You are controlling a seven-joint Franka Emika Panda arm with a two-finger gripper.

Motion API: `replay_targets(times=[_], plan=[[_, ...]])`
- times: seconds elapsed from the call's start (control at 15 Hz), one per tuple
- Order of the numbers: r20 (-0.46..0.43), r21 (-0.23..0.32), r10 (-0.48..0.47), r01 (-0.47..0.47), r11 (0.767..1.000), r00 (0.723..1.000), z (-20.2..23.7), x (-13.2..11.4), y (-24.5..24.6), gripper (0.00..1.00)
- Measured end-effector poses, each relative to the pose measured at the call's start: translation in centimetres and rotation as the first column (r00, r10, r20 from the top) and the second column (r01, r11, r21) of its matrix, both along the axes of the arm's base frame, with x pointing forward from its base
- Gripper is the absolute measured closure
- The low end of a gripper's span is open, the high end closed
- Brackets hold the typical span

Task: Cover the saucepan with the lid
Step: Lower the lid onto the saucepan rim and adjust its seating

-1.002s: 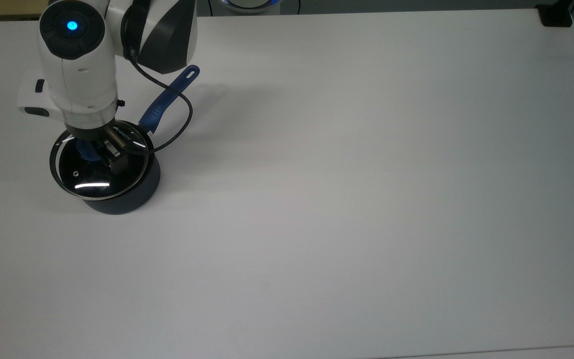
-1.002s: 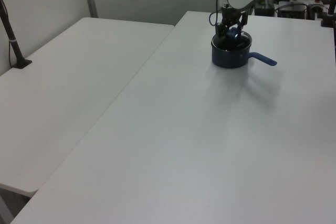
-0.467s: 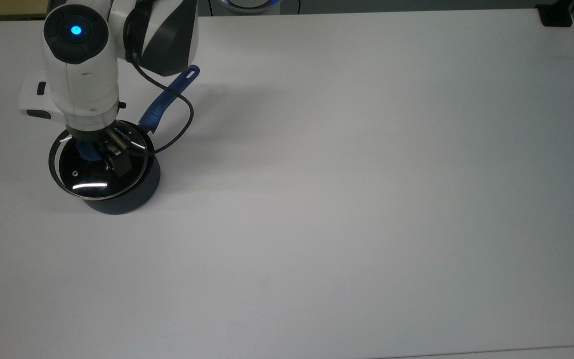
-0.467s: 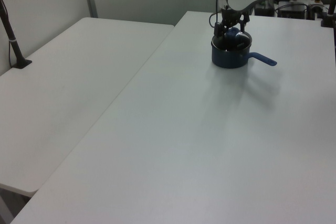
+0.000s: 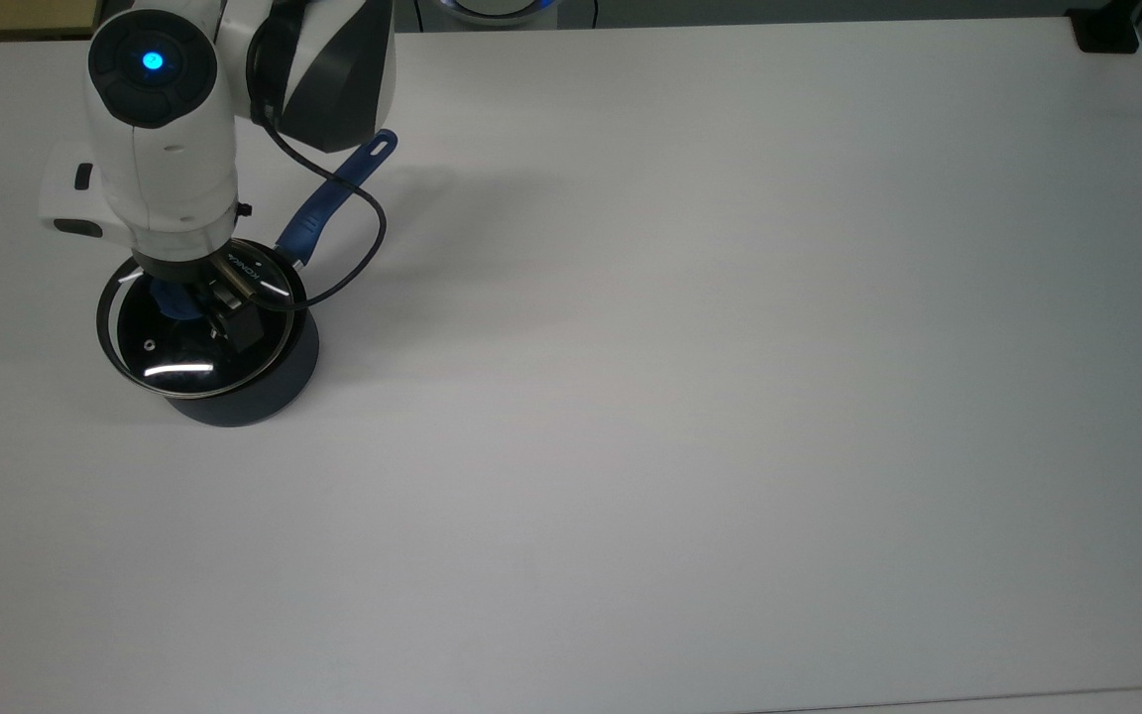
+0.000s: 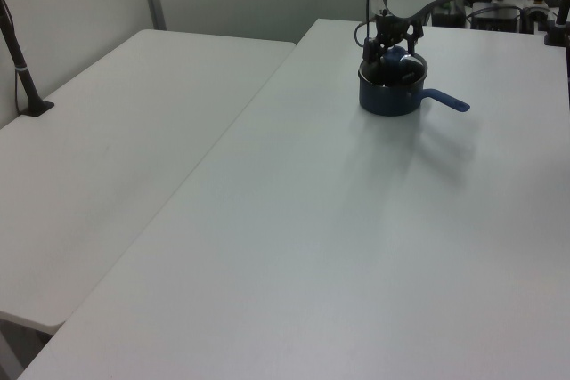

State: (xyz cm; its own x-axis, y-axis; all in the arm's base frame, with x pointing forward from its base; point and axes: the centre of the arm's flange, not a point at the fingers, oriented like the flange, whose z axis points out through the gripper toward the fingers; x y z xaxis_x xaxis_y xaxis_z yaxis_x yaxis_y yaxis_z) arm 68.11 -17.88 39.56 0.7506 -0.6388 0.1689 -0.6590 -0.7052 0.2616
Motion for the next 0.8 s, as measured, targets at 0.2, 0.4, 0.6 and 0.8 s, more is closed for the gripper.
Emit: replay_targets(times=[0.2, 0.4, 0.6, 0.8], plan=[[0.0, 0.0, 0.0, 0.0, 1.0, 1.0, -0.01, 0.01, 0.03, 0.0], [0.001, 0.005, 0.001, -0.001, 1.0, 1.0, -0.05, 0.06, 0.22, 0.0], [0.003, 0.013, -0.001, 0.001, 1.0, 1.0, -0.05, 0.09, 0.35, 0.0], [0.007, 0.025, -0.005, 0.005, 1.0, 1.0, -0.04, 0.14, 0.53, 0.0]])
